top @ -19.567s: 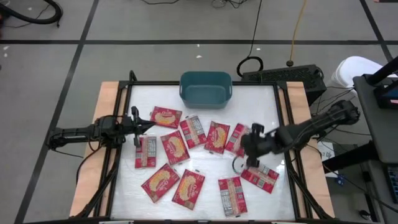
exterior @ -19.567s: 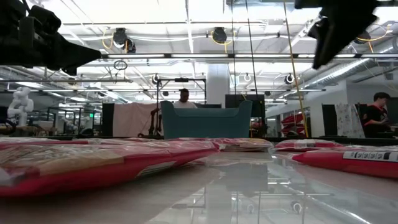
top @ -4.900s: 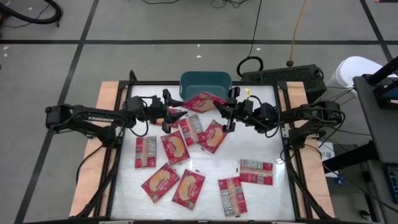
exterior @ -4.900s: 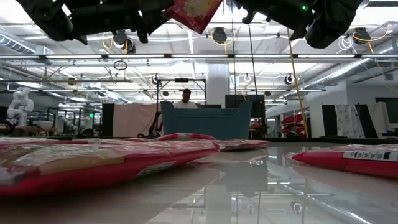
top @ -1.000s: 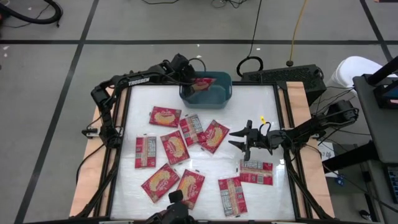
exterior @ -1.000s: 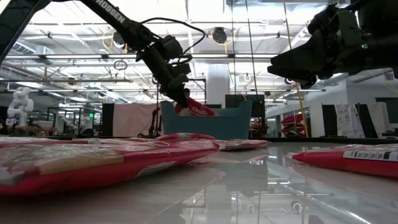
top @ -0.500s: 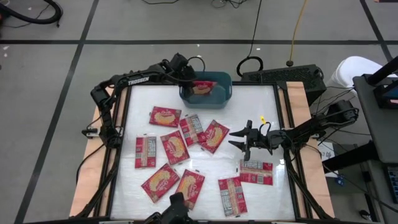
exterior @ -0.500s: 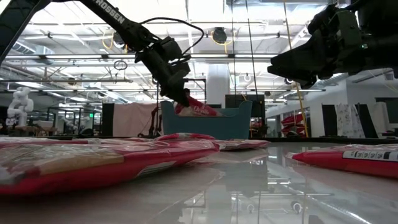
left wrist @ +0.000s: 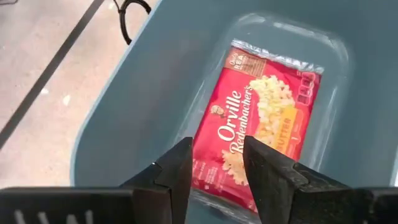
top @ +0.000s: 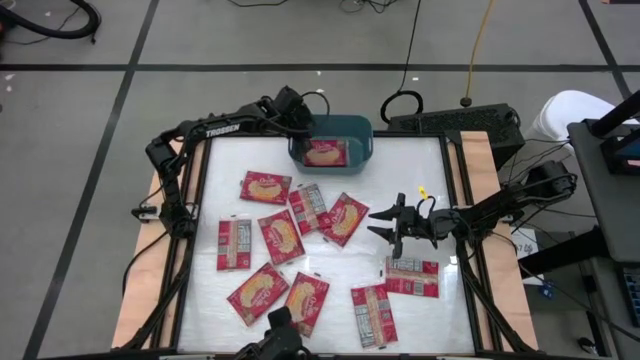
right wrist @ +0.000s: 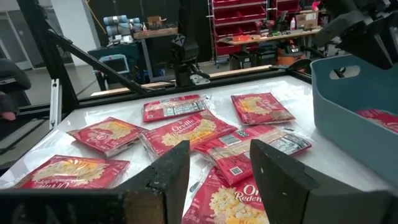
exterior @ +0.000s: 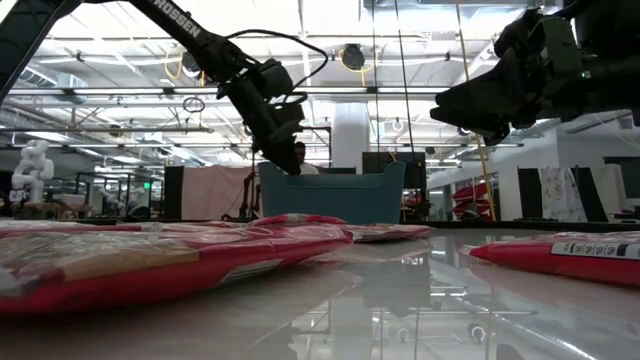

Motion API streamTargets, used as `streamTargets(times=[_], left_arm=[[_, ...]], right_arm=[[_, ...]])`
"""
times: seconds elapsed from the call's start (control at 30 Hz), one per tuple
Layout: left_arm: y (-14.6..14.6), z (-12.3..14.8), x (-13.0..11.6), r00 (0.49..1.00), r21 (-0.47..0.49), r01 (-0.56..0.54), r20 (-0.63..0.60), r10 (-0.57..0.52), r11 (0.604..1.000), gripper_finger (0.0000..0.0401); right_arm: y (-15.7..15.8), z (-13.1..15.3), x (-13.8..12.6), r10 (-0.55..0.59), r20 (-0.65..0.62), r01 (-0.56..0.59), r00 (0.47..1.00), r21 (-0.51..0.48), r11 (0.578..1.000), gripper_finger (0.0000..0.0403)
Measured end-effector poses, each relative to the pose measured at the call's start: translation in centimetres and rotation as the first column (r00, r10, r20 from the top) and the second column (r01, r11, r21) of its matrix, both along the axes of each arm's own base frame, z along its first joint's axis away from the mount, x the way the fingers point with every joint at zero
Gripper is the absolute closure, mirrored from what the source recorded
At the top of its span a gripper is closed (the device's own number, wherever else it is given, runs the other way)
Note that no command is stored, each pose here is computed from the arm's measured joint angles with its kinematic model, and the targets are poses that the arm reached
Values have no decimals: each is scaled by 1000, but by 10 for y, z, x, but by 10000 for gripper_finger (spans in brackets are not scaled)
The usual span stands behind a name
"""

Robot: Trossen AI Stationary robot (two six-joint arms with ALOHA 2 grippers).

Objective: Sort popcorn bags into baskets
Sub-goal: Put the red popcorn bag into the green bin

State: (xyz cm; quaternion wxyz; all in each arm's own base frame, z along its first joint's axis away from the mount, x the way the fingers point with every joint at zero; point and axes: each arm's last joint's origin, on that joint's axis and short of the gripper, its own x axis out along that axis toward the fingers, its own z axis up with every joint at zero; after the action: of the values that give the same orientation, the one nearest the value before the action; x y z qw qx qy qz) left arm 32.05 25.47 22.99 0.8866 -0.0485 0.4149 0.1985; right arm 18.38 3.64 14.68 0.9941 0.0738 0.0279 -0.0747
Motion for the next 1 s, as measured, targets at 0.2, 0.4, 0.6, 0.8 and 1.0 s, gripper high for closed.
streamTargets(times=[0.2, 0.4, 0.6, 0.8, 1.0], left_arm=[[-19, 10, 6, 999, -82, 8, 49, -4, 997, 271], [-87, 39, 8, 958, 16, 222, 180, -221, 975, 316], [-140, 27, -10, 901, 89, 297, 303, -310, 951, 343], [-179, -12, -26, 856, 88, 361, 364, -367, 928, 345], [-209, -35, -31, 827, 110, 378, 407, -388, 919, 345]], right_arm=[[-2, -5, -1, -72, -42, 75, 996, 58, 996, 243], [0, -15, 0, -151, -157, 170, 976, 116, 979, 243], [10, 8, 34, -157, -301, 177, 941, 39, 983, 243], [14, 33, 67, -196, -523, 211, 829, -32, 977, 243], [0, 38, 82, -208, -582, 277, 786, 30, 960, 243]])
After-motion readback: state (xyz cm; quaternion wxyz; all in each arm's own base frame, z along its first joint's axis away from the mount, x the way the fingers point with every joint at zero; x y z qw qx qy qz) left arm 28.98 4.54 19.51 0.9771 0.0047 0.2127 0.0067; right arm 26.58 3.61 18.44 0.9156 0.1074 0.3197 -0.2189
